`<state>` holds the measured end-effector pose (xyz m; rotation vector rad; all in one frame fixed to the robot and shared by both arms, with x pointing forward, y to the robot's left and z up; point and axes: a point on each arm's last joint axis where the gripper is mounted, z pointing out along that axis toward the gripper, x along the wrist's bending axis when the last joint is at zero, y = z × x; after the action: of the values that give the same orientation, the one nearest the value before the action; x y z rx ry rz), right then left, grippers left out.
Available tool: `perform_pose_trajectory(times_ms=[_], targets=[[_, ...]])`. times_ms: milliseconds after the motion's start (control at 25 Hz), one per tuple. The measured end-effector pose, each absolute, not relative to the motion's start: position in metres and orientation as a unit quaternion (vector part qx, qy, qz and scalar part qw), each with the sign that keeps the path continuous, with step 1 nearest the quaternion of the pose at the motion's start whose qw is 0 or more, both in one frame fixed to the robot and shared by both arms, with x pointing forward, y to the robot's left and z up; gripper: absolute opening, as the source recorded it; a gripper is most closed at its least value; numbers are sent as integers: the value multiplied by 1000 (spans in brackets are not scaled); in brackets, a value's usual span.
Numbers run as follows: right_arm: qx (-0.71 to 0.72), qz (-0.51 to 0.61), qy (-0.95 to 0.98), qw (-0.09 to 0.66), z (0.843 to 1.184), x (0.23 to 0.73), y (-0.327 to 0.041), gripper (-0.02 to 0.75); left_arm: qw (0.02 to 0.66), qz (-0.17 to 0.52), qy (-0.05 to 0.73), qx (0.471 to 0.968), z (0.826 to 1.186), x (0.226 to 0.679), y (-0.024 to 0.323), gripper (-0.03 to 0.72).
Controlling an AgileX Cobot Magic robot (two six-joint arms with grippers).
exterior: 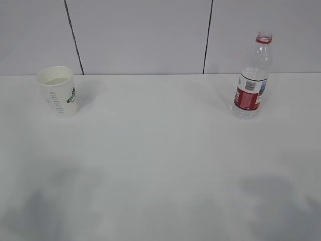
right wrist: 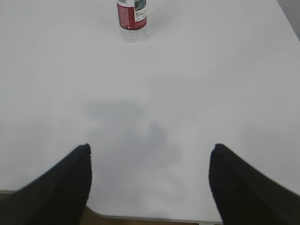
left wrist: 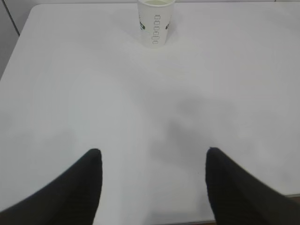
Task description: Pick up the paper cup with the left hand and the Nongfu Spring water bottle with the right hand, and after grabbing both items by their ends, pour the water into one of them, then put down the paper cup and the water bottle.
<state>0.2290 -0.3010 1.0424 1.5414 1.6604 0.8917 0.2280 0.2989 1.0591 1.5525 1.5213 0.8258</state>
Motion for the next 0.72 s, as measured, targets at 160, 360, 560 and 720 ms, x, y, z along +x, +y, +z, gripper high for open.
perform_pose_trajectory(times_ms=[160,360,560,720], targets=[[594,344,640,346,1042,229,-301,585,397,326,600,613,1059,228,299,518],[594,344,640,346,1042,229,-301,585,397,326,600,613,1059,228,299,518],[594,344,640,346,1042,229,-301,585,397,326,600,613,1059,228,299,518],[594,344,640,346,1042,229,-301,586,397,326,600,613,1059,228,299,518]])
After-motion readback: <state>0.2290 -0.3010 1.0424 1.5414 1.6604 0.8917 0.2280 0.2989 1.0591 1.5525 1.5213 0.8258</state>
